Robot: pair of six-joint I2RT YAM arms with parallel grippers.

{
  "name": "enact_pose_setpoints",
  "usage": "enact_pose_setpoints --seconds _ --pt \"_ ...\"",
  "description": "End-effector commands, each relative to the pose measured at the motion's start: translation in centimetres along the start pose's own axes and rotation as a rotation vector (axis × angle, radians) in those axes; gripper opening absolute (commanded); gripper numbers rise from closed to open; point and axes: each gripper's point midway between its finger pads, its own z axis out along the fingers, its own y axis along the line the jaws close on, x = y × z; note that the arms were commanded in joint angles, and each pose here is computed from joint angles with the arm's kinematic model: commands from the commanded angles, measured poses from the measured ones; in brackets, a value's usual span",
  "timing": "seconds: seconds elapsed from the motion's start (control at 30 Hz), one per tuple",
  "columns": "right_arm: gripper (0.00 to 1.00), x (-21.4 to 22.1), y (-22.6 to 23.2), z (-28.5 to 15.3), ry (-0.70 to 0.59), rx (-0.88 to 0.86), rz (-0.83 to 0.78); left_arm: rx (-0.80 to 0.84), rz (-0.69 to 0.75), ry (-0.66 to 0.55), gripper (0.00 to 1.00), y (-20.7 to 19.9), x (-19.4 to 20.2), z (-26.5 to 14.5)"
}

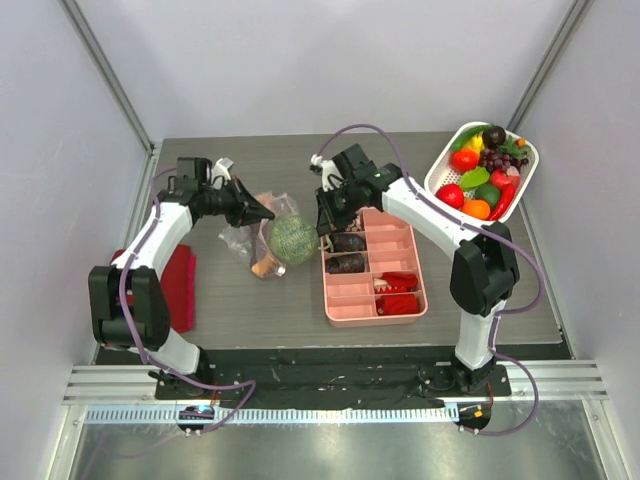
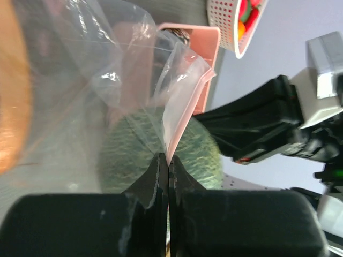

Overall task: Place the food in the zip-top bag and seal the zipper
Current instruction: Place the fake fruit in the zipper food storage bag.

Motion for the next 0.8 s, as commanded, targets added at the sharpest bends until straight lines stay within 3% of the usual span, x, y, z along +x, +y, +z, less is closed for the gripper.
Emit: enact_pose_setpoints --seconds 0.0,0.23,0.47,0.6,0.77 --pt "0.01 -1.2 -3.0 0.2 -0.029 0.208 -0.115 0.136 0.01 0.056 0.0 -3.1 1.6 -0.6" --pt "0.01 -3.7 -3.4 -1.0 -0.105 0.287 -0.063 0.151 0.004 0.06 0.0 -3.2 1.9 -0.8" --pt "0.01 -7.3 0.8 -2.3 -0.204 0.152 0.094 0.171 0.005 0.067 0.0 -3.9 2.2 -1.0" --pt "0.01 -8.1 6.1 -1.6 -0.2 -0.149 0.112 0.2 0.01 0.098 0.0 -4.5 2.9 -0.8" --pt "0.01 -9.2 9.2 -0.4 -0.224 -0.375 0.139 0.273 -0.009 0.158 0.0 -6.0 3.6 -0.9"
